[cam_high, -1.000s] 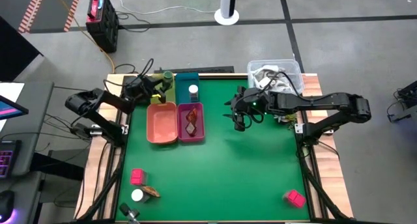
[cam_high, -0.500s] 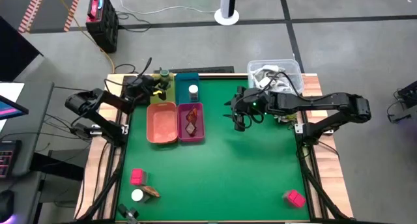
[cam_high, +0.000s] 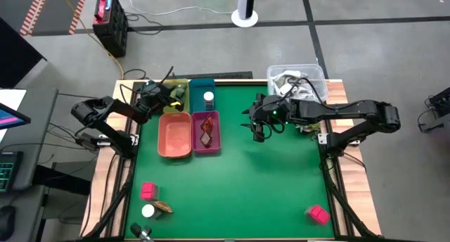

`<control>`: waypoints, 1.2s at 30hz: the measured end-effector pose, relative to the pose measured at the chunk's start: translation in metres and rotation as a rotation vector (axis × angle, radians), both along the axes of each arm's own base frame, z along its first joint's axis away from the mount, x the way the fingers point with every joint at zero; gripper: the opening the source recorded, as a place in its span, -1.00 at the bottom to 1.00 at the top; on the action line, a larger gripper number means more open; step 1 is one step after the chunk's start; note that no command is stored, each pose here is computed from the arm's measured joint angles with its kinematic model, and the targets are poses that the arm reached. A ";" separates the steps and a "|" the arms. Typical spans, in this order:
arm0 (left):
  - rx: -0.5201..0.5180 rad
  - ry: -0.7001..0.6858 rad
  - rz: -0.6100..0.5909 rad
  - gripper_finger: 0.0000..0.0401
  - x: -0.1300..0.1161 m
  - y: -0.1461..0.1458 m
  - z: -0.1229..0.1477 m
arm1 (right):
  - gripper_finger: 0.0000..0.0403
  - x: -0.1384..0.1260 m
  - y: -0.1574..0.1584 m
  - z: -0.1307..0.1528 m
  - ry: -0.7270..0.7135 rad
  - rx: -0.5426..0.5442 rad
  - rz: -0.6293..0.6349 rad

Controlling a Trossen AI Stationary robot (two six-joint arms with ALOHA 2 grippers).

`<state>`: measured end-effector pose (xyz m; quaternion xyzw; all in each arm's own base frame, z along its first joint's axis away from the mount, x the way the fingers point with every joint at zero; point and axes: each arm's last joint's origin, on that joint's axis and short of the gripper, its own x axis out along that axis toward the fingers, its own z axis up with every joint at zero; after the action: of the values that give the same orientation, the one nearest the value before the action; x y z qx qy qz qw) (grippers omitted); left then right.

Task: Sort spices by type
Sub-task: Put the bottom green seasoning bottle into the yellow bin, then put the left green seasoning bottle into the yellow bin

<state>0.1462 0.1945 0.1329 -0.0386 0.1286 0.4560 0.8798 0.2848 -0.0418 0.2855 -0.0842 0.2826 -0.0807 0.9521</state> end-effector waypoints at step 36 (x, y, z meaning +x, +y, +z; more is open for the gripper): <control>-0.635 0.299 0.123 0.36 0.050 0.030 0.098 | 0.23 -0.007 -0.014 -0.007 0.076 0.053 -0.067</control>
<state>0.1962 0.2241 0.2313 -0.2508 0.3889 0.4460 0.7661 0.2777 -0.0555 0.2785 -0.0526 0.3234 -0.1018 0.9393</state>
